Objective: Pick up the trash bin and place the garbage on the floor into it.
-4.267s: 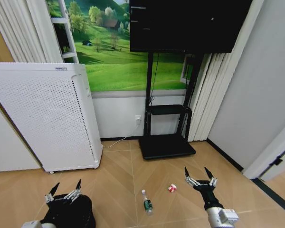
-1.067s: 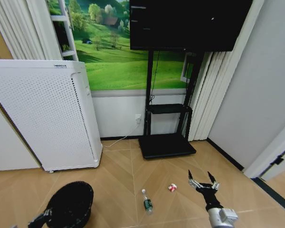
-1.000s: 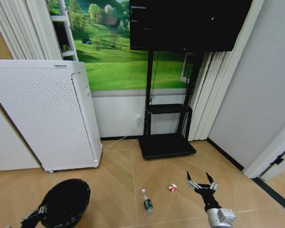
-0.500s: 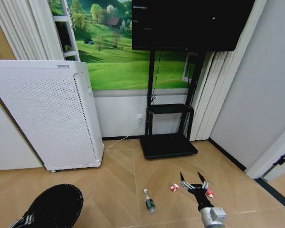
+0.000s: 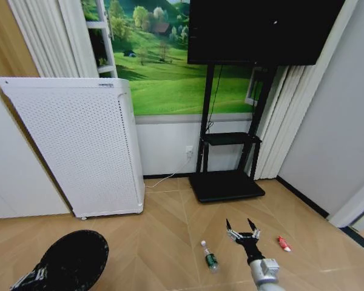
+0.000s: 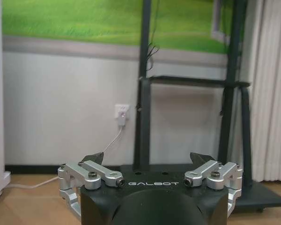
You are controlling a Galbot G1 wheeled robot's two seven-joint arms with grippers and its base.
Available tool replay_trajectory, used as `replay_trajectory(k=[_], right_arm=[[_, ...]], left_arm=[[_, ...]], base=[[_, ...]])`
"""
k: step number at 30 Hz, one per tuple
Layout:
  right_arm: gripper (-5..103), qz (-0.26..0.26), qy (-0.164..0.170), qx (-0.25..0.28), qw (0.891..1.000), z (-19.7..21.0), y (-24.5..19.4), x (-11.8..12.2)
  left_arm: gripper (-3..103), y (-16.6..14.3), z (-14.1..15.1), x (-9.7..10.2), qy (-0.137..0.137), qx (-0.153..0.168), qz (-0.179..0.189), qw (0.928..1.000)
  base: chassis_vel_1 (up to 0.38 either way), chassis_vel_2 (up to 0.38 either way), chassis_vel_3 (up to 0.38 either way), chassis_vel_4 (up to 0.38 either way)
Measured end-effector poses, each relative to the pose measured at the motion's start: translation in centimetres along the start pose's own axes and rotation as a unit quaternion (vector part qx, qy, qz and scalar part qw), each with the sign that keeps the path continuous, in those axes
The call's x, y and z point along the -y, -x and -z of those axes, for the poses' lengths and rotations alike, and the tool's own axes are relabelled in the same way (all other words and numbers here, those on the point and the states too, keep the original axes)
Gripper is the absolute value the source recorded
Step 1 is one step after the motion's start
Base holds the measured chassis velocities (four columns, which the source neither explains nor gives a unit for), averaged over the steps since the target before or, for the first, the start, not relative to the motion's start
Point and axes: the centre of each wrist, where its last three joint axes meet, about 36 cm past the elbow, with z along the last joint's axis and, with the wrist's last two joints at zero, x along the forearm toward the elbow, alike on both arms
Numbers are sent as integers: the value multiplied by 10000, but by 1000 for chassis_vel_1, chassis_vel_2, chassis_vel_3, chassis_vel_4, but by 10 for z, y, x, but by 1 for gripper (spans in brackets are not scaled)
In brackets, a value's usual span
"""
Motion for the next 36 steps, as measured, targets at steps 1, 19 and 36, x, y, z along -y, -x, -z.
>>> replay_trajectory(k=[1,19,36], right_arm=[[100,102,7,-280,9996,-16,19,-5],[100,1407,-1209,-2714,9444,-115,25,62],[100,1295,-1061,-3419,9247,-184,47,17]], left_arm=[[7,3,1,2,2,27,-33,10000],[7,9,8,12,-61,210,-157,9996],[7,4,19,22,-13,338,-287,9990]], base=[[159,121,-178,-212],[2,-2,9,-12],[0,0,0,0]])
